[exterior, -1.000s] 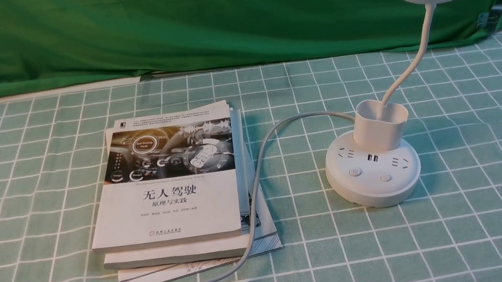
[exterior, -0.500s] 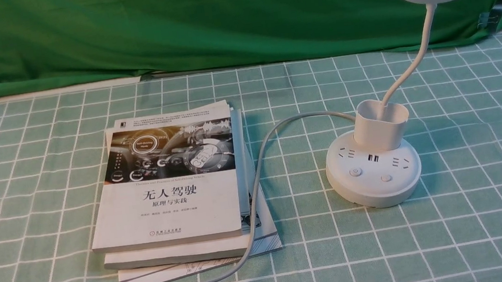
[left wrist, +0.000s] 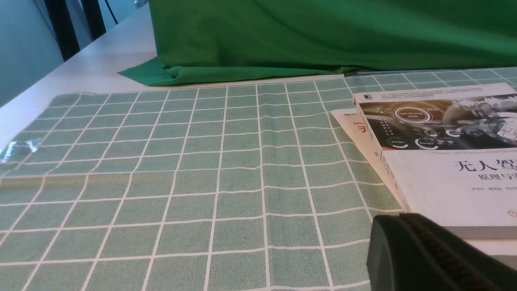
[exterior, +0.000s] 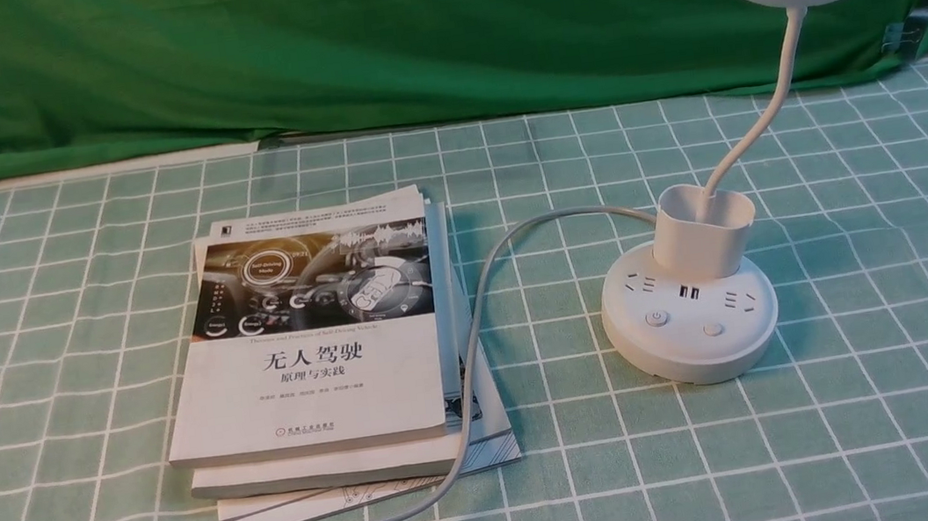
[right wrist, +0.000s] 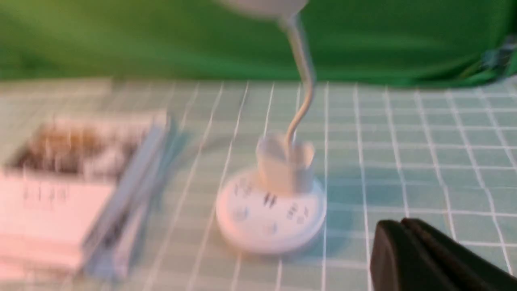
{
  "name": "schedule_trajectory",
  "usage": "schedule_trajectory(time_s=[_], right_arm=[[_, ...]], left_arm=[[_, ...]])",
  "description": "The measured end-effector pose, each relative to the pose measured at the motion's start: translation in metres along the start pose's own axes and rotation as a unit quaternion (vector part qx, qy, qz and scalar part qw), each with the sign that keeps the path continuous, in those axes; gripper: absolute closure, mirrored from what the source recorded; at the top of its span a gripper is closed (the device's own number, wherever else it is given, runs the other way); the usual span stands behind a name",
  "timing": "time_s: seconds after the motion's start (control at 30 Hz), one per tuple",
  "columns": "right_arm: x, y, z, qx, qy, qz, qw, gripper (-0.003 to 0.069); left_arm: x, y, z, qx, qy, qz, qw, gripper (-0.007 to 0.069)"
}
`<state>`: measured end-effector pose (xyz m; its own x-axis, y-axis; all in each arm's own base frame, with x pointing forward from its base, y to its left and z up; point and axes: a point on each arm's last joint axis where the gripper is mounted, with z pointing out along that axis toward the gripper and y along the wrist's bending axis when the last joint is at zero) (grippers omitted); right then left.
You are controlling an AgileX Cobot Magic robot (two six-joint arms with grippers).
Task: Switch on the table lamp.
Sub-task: 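Press the button on the base of the white desk lamp with the right gripper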
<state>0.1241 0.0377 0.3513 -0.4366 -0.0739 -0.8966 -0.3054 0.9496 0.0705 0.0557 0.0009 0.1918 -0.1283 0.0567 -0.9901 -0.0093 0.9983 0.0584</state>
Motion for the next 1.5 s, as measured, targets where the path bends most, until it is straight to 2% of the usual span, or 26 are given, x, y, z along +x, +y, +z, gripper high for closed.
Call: schedule_trajectory(time_s=[0.13,0.23,0.47,0.77,1.03,1.5], right_arm=[[-0.02,0.007,0.044,-0.038,0.102,-0.061,0.992,0.0624],[-0.022,0.01,0.072,-0.052,0.143,-0.077,0.985,0.0625],[0.001,0.034,0.171,-0.097,0.244,-0.131,0.956,0.0624],[0.037,0.037,0.254,-0.096,0.308,-0.135,0.937,0.0624],[0.05,0.035,0.276,-0.086,0.309,-0.144,0.936,0.0624],[0.052,0.029,0.279,-0.061,0.311,-0.168,0.933,0.0626]], left_arm=[[0.0,0.0,0.0,0.0,0.0,0.0,1.0,0.0604],[0.0,0.0,0.0,0.001,0.0,-0.003,1.0,0.0604],[0.0,0.0,0.0,0.0,0.0,0.0,1.0,0.0604],[0.0,0.0,0.0,0.001,0.0,-0.003,1.0,0.0604],[0.0,0.0,0.0,0.001,0.0,-0.003,1.0,0.0604],[0.0,0.0,0.0,0.001,0.0,-0.003,1.0,0.0604]])
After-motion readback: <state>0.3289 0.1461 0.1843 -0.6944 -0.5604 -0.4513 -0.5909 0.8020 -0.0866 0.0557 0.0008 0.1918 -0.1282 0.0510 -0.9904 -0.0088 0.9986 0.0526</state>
